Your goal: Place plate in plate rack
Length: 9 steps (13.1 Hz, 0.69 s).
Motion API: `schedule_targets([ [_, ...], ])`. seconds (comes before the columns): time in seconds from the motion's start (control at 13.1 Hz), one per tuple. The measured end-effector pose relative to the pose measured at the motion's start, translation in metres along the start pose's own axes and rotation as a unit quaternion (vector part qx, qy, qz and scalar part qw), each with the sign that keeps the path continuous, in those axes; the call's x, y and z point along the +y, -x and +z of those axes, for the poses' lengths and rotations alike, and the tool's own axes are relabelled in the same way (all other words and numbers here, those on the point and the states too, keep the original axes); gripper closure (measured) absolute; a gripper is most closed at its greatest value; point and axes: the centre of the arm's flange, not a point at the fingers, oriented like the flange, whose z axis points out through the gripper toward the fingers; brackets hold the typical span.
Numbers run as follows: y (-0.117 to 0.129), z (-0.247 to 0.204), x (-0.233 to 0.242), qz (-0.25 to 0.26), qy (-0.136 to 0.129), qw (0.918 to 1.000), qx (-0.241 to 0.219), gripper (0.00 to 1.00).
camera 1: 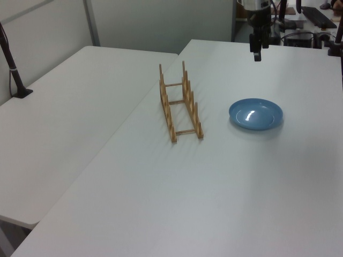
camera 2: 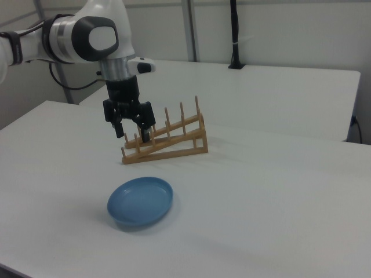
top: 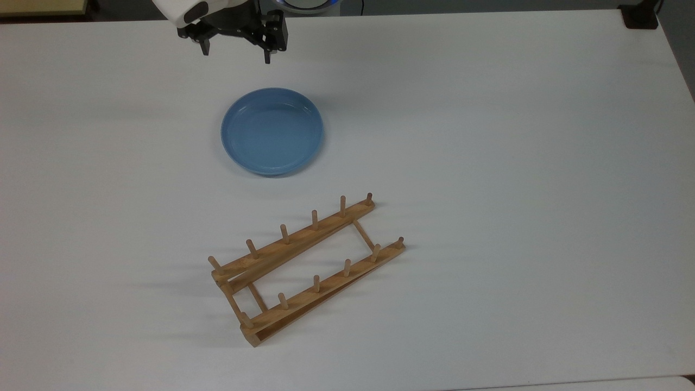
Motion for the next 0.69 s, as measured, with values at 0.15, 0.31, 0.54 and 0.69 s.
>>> schedule_targets([
  [0.15,-0.0005,0.0006,-0.0024,-0.001,-0.006,1.0,-0.001,0.0],
  [0.31,-0.0028,0.0051,-0.0048,-0.002,-0.01,0.9999,-0.005,0.0],
  [0.54,-0.0036,0.0066,-0.0051,-0.003,-0.01,0.9999,-0.006,0.0],
  [0.69,-0.0036,0.0066,-0.0052,-0.003,-0.01,0.9999,-0.006,0.0],
])
